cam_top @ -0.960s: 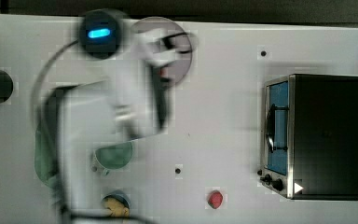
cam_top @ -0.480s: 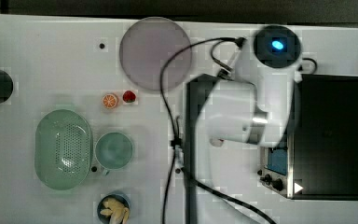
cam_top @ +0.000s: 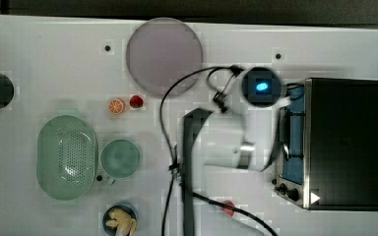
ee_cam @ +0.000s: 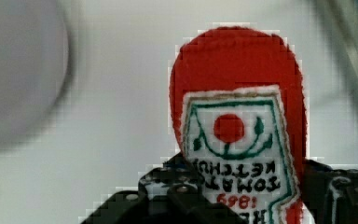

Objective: Pick ketchup from strainer and place it on the table

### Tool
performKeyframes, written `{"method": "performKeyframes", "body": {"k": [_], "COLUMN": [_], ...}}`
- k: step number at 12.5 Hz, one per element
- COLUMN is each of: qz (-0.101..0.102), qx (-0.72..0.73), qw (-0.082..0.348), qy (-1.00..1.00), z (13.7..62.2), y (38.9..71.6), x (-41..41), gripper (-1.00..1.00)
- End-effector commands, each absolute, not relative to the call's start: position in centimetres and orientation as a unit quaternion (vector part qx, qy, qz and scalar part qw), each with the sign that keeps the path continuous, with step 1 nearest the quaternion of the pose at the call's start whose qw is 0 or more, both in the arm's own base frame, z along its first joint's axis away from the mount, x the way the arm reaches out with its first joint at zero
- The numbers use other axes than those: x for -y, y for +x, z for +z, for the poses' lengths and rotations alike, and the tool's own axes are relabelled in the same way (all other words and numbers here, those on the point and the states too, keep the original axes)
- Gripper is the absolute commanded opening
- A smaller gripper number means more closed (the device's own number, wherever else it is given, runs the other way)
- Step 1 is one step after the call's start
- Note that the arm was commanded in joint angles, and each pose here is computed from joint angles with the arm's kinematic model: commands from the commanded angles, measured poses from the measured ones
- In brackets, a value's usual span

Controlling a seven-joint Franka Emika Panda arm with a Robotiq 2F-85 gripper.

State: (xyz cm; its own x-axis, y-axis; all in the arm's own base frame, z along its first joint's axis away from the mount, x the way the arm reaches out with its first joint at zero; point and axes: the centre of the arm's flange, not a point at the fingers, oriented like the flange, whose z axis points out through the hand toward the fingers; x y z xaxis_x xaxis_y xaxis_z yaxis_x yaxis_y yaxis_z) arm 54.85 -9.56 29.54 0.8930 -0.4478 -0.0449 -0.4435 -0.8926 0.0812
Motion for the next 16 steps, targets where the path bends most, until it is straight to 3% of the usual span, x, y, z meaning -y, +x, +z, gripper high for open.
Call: {"method": "performKeyframes", "body": {"k": [1, 3, 6, 9, 10, 11, 15, 16], "qz": [-0.025, -0.028, -0.013, 0.001, 0.004, 0.017, 0.099, 0.107], "qx": [0.154, 0.148, 0.144, 0.144, 0.144, 0.145, 0.163, 0.181], "qw": [0.029, 0.024, 0.011, 0.005, 0.005, 0.006, 0.01, 0.012], "qy": [0.987, 0.988, 0.989, 0.99, 0.99, 0.989, 0.982, 0.978], "z": [27.6, 25.0, 21.3, 20.2, 20.8, 22.0, 32.2, 35.1], "y": [53.5, 51.9, 50.8, 51.0, 51.1, 51.6, 55.2, 56.1], "x": [3.6, 2.9, 2.3, 2.4, 2.4, 2.5, 2.5, 2.5], "gripper": [0.19, 0.19, 0.27, 0.89, 0.99, 1.0, 1.0, 1.0]}}
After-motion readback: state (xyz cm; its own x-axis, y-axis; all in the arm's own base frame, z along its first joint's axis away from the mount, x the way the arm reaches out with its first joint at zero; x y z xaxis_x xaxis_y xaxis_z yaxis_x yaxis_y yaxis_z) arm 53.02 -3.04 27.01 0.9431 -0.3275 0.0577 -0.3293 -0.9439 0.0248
